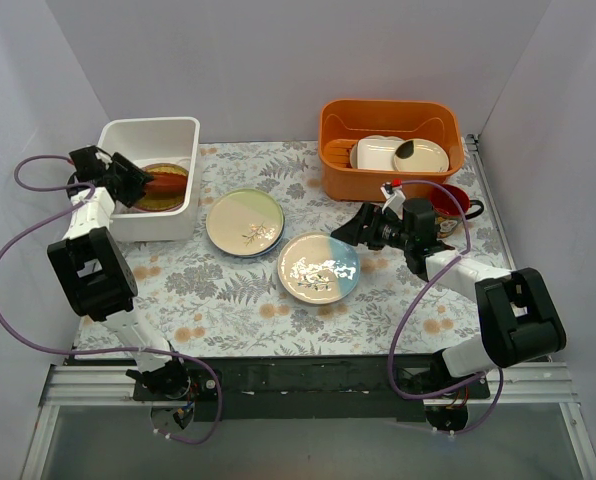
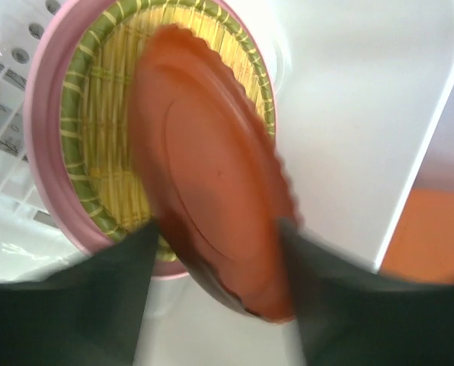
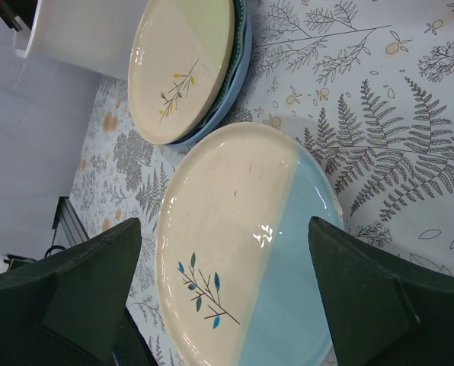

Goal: Place the plates into the plastic bin on the countertop
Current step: Place the plate in the plastic bin.

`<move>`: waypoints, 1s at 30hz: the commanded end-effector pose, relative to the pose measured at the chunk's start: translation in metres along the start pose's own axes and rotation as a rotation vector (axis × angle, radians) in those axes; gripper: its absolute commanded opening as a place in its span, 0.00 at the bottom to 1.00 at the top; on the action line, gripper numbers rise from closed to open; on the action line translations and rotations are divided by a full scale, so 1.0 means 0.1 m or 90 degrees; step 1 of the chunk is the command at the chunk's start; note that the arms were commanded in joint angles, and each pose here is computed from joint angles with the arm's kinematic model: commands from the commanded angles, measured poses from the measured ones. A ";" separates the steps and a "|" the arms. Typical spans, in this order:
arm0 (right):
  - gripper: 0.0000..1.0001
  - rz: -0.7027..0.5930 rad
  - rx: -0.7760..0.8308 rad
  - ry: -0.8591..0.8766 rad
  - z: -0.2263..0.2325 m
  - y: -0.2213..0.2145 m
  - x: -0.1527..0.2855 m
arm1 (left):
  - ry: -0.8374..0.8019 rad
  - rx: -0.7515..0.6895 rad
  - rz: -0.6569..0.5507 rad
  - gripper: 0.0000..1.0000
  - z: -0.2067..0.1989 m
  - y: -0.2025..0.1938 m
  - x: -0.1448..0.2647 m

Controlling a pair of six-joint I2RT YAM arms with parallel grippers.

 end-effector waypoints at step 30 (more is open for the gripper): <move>0.97 0.003 0.027 0.019 0.00 0.03 -0.08 | -0.090 -0.061 -0.147 0.98 -0.52 0.21 0.75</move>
Point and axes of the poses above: each gripper's point midway between its finger pads, its own x axis back along the fingers, its own z axis along the line the jaws close on, y = z × x, the point moved 8 cm from there along x, back along the fingers, and after that the axes turned 3 degrees about x, right-handed, at the moved point
